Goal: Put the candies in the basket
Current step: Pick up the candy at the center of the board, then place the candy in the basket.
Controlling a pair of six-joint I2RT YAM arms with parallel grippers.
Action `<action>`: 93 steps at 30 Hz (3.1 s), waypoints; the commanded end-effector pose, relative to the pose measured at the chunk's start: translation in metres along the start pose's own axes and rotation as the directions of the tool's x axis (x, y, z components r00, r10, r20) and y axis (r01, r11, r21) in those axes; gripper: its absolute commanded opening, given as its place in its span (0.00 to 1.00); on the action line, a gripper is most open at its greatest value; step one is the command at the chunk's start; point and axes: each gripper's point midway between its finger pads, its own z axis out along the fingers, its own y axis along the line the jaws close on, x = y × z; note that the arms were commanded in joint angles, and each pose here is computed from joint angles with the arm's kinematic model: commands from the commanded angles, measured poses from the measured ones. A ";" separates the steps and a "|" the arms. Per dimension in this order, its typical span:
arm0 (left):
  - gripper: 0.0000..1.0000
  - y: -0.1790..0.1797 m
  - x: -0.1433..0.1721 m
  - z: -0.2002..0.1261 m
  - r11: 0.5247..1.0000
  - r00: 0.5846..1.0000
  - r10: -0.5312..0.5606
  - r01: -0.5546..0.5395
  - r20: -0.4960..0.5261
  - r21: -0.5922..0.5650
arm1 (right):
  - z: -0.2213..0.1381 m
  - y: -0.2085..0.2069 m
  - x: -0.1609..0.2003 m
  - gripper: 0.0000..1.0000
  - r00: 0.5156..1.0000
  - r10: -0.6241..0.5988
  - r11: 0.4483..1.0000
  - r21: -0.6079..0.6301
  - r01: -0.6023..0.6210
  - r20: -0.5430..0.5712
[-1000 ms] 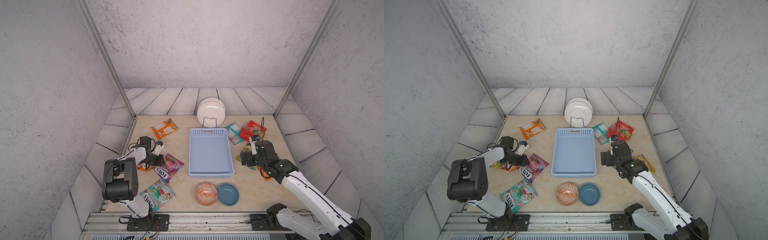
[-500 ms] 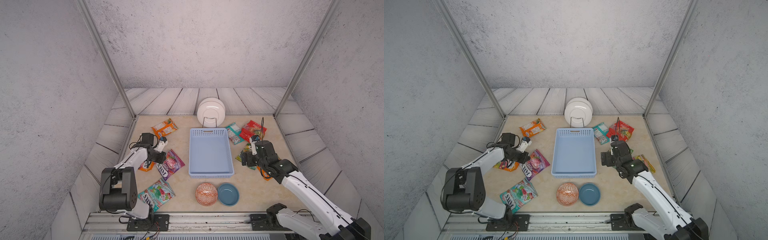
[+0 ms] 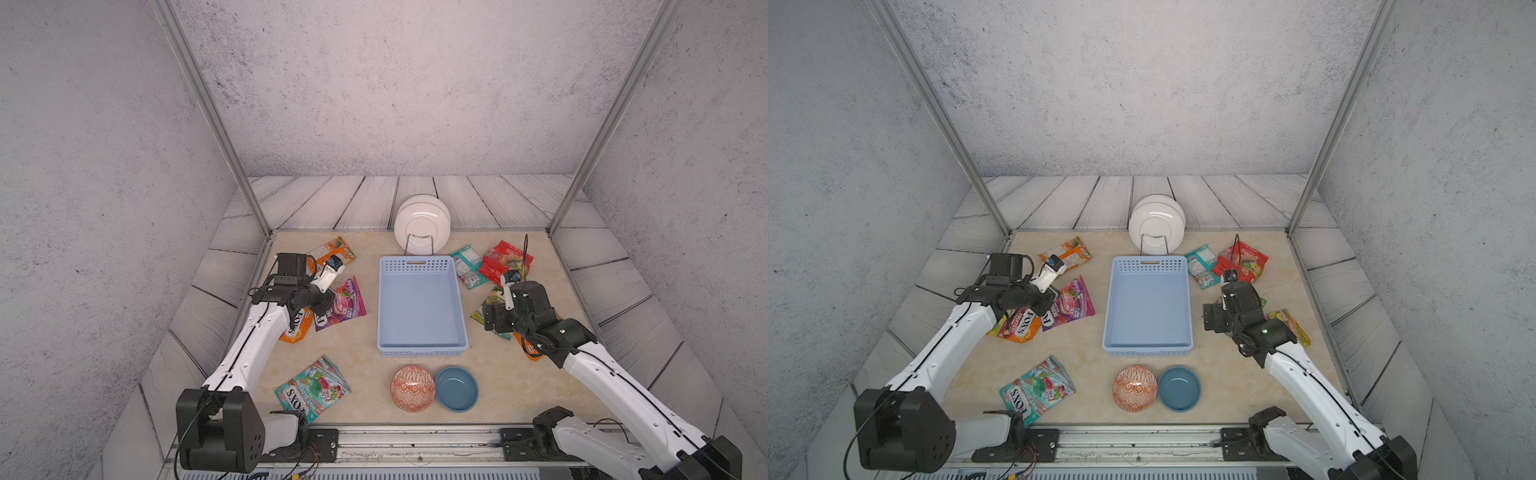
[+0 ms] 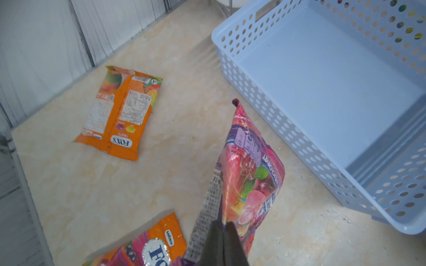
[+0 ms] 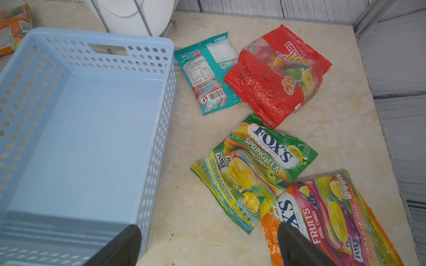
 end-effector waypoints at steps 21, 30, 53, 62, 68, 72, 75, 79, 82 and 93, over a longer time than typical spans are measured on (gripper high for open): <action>0.00 -0.098 -0.139 -0.020 0.939 0.969 0.126 -0.185 0.211 0.289 | -0.004 -0.010 -0.003 0.97 0.999 0.002 0.999 0.044 -0.004 0.034; 0.00 -0.154 -0.129 0.011 0.907 0.980 0.139 -0.183 0.140 0.379 | -0.005 -0.014 -0.003 0.97 1.000 0.002 0.998 0.064 -0.004 0.030; 0.00 -0.211 -0.085 0.082 0.885 0.995 0.097 -0.080 -0.013 0.458 | 0.002 -0.013 0.004 0.97 1.000 -0.004 0.998 0.062 0.005 -0.004; 0.00 -0.219 -0.064 0.095 0.883 0.994 0.083 -0.041 -0.068 0.467 | 0.001 -0.007 0.003 0.97 1.000 0.004 1.000 0.023 -0.005 0.011; 0.00 -0.228 -0.050 0.096 0.876 0.989 0.118 -0.063 -0.086 0.478 | 0.001 -0.009 0.003 0.97 1.000 0.003 0.999 0.040 -0.004 0.006; 0.00 -0.230 -0.045 0.099 0.880 0.988 0.124 -0.067 -0.090 0.470 | 0.000 -0.010 0.001 0.97 1.000 -0.003 0.999 0.043 0.002 0.008; 0.00 -0.229 -0.040 0.102 0.885 0.987 0.124 -0.064 -0.102 0.461 | 0.000 -0.009 0.003 0.97 1.000 0.004 0.999 0.036 -0.005 0.010; 0.15 -0.225 -0.041 0.102 0.897 0.989 0.112 -0.059 -0.096 0.437 | -0.002 -0.011 0.001 0.97 1.000 -0.001 0.999 0.047 0.000 0.015; 0.38 -0.221 -0.044 0.100 0.906 0.990 0.112 -0.065 -0.087 0.418 | -0.001 -0.010 0.002 0.97 1.000 0.006 0.999 0.041 -0.007 0.016; 0.67 -0.210 -0.064 0.072 0.922 0.992 0.123 -0.117 0.006 0.368 | 0.000 -0.011 0.003 0.97 1.000 -0.006 0.999 0.051 0.006 -0.002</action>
